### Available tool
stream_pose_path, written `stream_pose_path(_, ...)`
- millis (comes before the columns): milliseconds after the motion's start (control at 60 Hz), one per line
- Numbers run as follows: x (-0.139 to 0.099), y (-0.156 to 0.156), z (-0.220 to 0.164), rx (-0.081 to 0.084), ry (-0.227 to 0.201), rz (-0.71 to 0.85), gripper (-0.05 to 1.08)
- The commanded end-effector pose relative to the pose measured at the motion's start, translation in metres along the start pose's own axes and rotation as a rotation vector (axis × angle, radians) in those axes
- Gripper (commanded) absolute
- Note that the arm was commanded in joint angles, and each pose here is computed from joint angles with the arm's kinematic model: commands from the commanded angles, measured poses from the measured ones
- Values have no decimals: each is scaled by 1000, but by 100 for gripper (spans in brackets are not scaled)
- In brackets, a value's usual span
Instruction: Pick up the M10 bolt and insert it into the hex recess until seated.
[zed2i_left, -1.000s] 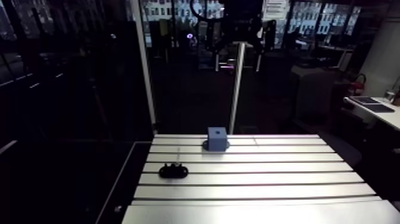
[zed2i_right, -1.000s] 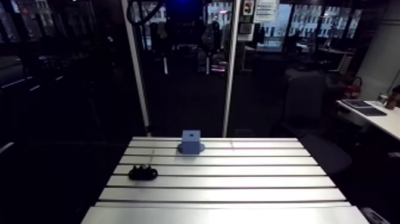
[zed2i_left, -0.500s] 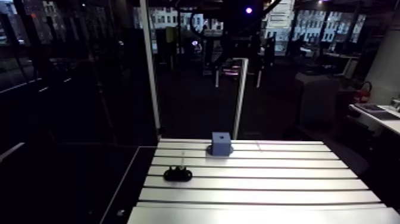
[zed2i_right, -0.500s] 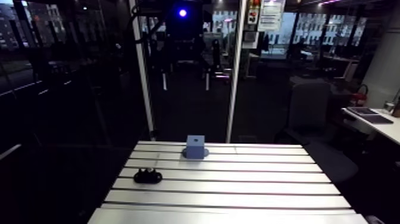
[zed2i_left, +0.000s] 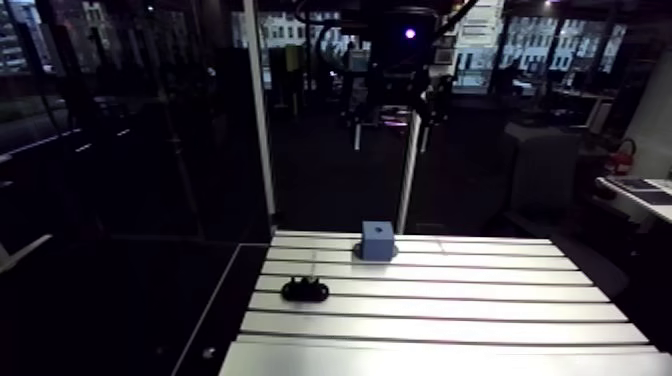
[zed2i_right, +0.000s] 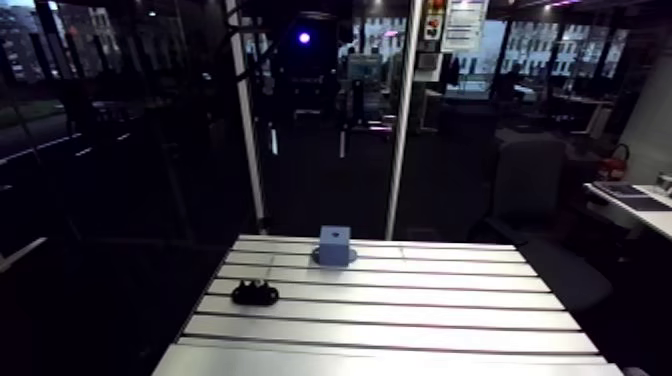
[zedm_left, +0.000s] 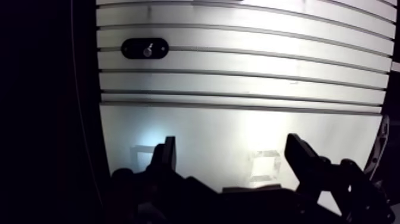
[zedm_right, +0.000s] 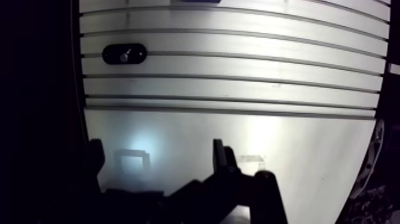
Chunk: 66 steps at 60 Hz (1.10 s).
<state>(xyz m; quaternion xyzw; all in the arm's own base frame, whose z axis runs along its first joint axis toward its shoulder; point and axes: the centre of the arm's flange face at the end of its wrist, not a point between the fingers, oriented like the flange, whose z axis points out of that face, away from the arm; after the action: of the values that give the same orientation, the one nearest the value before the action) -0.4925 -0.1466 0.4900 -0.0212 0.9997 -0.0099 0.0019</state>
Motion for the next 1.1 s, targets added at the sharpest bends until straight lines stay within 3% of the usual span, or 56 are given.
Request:
stream_pose_path(17,4,-31,29,6,34,15,0)
stream_pose_path(167,7,-42,56,7,79,41,0)
stream_pose_path(333,11,-58,91,-21,127,71,0)
stream_pose_path(500,12,-61,115,-10,187,128,0)
stream_pose_path(700,15,-79,158,-26,128,106,1)
stream_pose_path(1033,19,-101,187,-29,122,68,1)
stream_pose_path(1100,21,-101,192,-36,126,73,1)
